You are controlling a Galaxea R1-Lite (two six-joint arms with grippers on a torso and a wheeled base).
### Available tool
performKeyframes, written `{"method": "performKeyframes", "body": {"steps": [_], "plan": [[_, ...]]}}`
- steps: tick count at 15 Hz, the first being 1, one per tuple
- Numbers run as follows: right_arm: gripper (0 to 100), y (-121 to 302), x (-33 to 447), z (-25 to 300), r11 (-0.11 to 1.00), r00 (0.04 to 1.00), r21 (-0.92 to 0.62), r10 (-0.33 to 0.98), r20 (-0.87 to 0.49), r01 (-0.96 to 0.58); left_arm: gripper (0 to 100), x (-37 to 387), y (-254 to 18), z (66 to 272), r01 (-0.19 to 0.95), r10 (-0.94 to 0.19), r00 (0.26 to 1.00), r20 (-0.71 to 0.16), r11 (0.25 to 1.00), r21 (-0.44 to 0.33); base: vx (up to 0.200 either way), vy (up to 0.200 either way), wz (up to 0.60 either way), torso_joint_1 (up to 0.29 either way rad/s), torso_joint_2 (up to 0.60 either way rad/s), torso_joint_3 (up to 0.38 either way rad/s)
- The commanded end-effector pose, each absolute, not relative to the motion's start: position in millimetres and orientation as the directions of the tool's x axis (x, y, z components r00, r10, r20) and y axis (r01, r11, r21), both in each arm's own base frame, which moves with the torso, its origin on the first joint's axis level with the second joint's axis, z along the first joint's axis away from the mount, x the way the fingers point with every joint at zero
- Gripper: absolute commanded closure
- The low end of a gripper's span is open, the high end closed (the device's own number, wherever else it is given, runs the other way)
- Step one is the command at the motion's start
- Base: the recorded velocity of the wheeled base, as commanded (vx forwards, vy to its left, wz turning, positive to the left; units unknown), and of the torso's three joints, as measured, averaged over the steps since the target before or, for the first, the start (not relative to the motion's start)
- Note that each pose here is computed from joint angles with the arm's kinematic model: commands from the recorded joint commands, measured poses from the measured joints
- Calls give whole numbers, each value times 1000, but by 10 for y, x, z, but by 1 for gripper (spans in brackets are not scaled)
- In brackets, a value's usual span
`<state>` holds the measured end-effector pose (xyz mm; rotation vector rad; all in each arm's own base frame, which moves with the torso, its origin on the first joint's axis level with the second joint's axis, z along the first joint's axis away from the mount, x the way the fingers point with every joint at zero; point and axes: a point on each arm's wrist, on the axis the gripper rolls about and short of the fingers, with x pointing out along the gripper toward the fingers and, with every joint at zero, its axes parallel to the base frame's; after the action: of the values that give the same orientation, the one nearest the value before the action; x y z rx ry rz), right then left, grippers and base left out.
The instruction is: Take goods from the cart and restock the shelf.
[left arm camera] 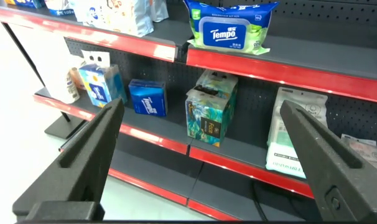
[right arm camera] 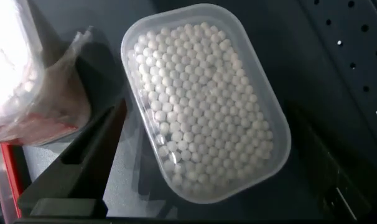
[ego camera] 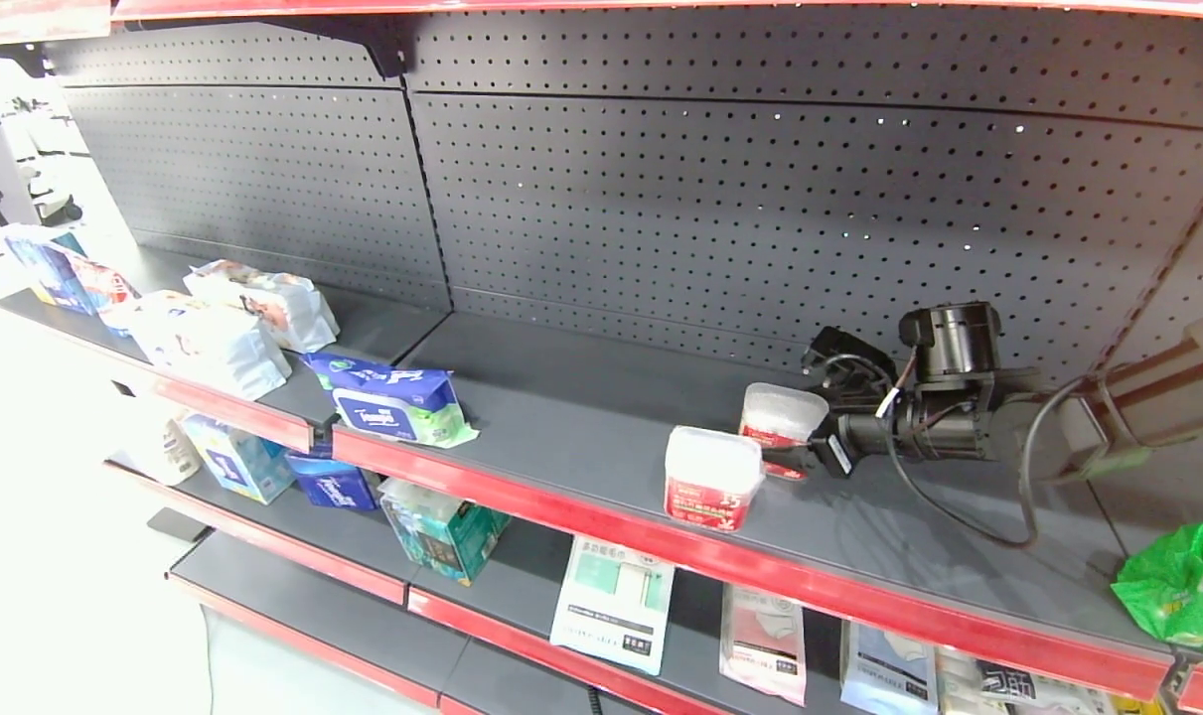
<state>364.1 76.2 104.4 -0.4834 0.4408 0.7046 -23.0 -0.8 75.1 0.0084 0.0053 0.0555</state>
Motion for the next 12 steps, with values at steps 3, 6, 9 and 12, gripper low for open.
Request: {"method": "performKeyframes", "body": {"steps": [3, 6, 9, 12], "plan": [[0, 710, 3592, 1108, 678, 699, -281, 482, -528, -679, 0, -229, -8, 750, -57, 57, 998, -8, 998, 8, 0, 0, 0, 0, 0, 0], [0, 610, 3545, 1107, 711, 719, -283, 435, -541, -643, 0, -229, -8, 751, -57, 57, 998, -6, 998, 8, 0, 0, 0, 0, 0, 0], [0, 585, 3560, 1108, 739, 742, -296, 387, -547, -605, 0, -229, -8, 751, -55, 55, 998, -6, 998, 8, 0, 0, 0, 0, 0, 0], [0, 572, 3557, 1101, 745, 743, -295, 379, -551, -599, 0, -229, -8, 751, -57, 57, 998, -6, 998, 9, 0, 0, 0, 0, 0, 0]]}}
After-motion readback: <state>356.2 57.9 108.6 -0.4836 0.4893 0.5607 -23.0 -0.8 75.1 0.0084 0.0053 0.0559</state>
